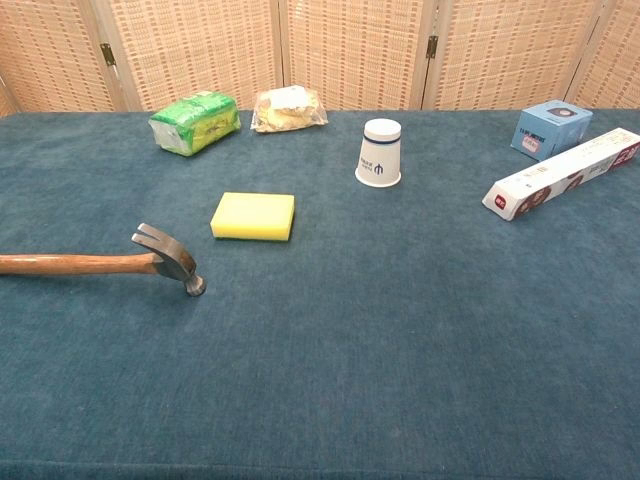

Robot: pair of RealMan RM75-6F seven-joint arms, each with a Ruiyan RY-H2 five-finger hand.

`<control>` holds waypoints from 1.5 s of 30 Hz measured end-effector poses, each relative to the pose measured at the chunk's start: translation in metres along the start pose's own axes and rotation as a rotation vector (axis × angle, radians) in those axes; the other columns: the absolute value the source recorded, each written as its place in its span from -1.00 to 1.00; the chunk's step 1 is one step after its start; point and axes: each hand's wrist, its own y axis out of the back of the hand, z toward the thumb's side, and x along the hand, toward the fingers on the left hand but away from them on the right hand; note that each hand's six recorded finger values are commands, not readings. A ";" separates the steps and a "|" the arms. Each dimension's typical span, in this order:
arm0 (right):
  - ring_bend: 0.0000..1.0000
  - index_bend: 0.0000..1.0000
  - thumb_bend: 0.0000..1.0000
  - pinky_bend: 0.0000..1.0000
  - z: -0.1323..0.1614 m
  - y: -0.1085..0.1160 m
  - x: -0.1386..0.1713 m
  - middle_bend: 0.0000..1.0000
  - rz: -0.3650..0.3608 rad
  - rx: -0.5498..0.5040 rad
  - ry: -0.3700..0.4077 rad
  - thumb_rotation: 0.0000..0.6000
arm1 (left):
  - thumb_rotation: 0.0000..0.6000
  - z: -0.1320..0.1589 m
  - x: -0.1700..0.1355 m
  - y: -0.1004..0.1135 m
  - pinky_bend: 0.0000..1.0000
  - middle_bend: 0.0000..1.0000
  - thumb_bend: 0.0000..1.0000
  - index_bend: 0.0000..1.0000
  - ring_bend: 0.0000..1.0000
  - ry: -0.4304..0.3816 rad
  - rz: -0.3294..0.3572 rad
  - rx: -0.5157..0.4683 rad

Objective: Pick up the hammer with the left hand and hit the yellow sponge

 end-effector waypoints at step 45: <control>-0.82 -1.00 -0.50 -0.82 -0.001 0.022 0.000 -0.70 -0.069 0.009 0.008 1.00 | 1.00 0.106 0.073 -0.067 -0.41 -0.57 -0.59 -0.42 -0.55 -0.281 -0.259 0.023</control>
